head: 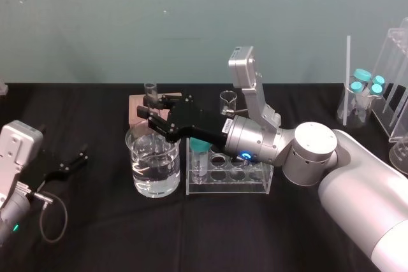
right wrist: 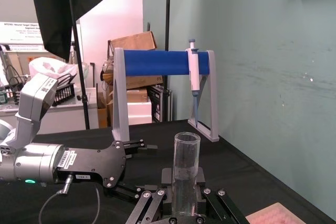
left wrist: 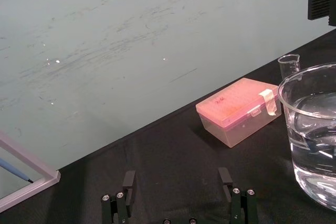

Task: Hold the test tube with one hand and immerse one end into the beaker, then return it to the test tube rack.

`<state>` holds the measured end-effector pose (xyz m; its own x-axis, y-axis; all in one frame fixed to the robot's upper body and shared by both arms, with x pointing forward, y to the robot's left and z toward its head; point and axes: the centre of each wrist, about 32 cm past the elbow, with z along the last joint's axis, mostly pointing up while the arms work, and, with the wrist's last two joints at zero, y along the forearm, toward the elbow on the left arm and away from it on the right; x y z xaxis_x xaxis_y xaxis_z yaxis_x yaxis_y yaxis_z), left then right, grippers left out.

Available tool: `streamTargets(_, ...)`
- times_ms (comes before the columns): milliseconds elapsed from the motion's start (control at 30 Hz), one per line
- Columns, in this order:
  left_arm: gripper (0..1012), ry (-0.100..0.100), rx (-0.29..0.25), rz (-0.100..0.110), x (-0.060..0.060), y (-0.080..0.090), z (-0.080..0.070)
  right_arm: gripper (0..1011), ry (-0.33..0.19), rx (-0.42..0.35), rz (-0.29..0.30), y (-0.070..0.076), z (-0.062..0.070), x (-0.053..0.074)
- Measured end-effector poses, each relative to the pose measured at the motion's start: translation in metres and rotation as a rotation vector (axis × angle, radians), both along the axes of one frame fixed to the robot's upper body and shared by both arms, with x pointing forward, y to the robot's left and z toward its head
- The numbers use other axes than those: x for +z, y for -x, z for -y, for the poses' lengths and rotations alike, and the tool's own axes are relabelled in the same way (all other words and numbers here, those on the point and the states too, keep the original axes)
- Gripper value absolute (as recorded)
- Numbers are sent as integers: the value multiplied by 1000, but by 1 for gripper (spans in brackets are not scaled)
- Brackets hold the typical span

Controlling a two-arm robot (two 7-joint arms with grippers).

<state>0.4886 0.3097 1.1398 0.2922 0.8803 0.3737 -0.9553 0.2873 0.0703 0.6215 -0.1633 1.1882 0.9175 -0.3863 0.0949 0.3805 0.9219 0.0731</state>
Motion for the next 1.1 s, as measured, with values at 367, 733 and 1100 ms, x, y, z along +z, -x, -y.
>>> streamTargets(367,1000,0,0,0,0,0,0,242,-1,1,0,0,0,0)
streamTargets(733,1000,0,0,0,0,0,0,242,-1,2,1,0,0,0)
streamTargets(1100,1000,0,0,0,0,0,0,242,-35,-1,51,-1,1,14)
